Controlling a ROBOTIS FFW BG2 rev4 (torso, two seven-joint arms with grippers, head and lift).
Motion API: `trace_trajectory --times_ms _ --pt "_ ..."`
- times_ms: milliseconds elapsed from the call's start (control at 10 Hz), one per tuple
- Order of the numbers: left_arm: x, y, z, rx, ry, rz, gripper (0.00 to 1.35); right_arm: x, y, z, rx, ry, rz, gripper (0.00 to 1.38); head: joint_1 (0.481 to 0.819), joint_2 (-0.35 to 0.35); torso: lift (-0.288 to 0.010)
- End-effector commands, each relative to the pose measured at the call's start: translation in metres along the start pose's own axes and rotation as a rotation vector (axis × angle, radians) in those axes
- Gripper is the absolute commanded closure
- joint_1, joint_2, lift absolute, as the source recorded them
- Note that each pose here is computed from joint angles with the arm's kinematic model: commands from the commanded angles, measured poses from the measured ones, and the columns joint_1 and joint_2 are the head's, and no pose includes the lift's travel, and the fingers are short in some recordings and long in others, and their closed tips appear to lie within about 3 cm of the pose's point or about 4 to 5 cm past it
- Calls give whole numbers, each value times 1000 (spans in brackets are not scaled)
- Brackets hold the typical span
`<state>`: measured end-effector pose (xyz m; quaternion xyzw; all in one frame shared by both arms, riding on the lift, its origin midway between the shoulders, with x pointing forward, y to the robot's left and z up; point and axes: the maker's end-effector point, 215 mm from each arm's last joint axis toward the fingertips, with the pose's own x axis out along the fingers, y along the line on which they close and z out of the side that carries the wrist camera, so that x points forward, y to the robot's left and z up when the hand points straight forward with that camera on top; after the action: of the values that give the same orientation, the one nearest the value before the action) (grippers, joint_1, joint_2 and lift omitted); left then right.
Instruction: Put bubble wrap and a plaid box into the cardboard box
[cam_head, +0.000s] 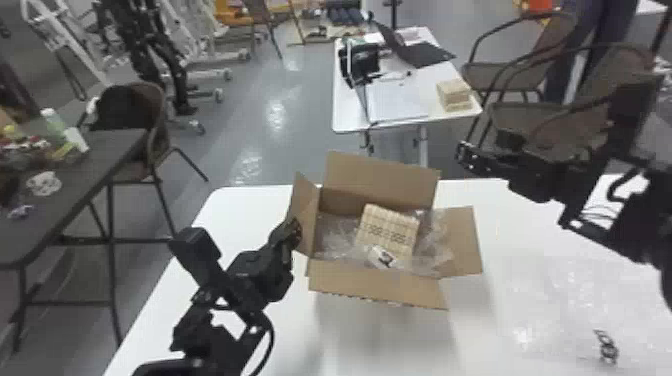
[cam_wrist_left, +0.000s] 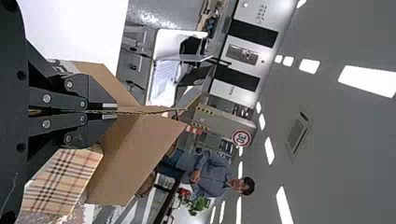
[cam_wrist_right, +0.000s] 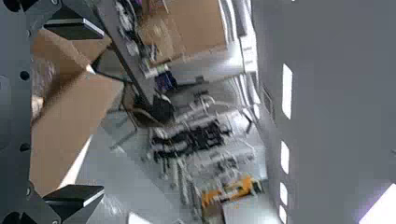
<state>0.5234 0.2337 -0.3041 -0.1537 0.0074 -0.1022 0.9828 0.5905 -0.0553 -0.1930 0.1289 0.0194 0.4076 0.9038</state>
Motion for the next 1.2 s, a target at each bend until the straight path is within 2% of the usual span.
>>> trace_trajectory --times_ms 0,200,500,700,900,1100 --pt "-1 2 1 -2 -4 4 1217 -38 -18 -5 -72 -71 -138 127 596 185 -103" --pt "-2 2 1 -2 -6 4 1217 -78 -42 -36 -87 -79 -274 127 618 133 -103" --pt "-1 2 0 -3 -9 5 1217 -131 -69 -69 -168 -59 -457 127 660 85 -103" --pt "-1 6 -10 -27 10 15 1217 -156 -74 -95 -218 -11 -528 127 685 55 -103" --pt "-1 14 -36 -108 47 46 1217 -166 -76 -121 -198 33 -543 128 695 42 -103" --pt "0 24 -62 -221 62 95 1217 -175 -78 -136 -229 55 -554 128 695 42 -103"
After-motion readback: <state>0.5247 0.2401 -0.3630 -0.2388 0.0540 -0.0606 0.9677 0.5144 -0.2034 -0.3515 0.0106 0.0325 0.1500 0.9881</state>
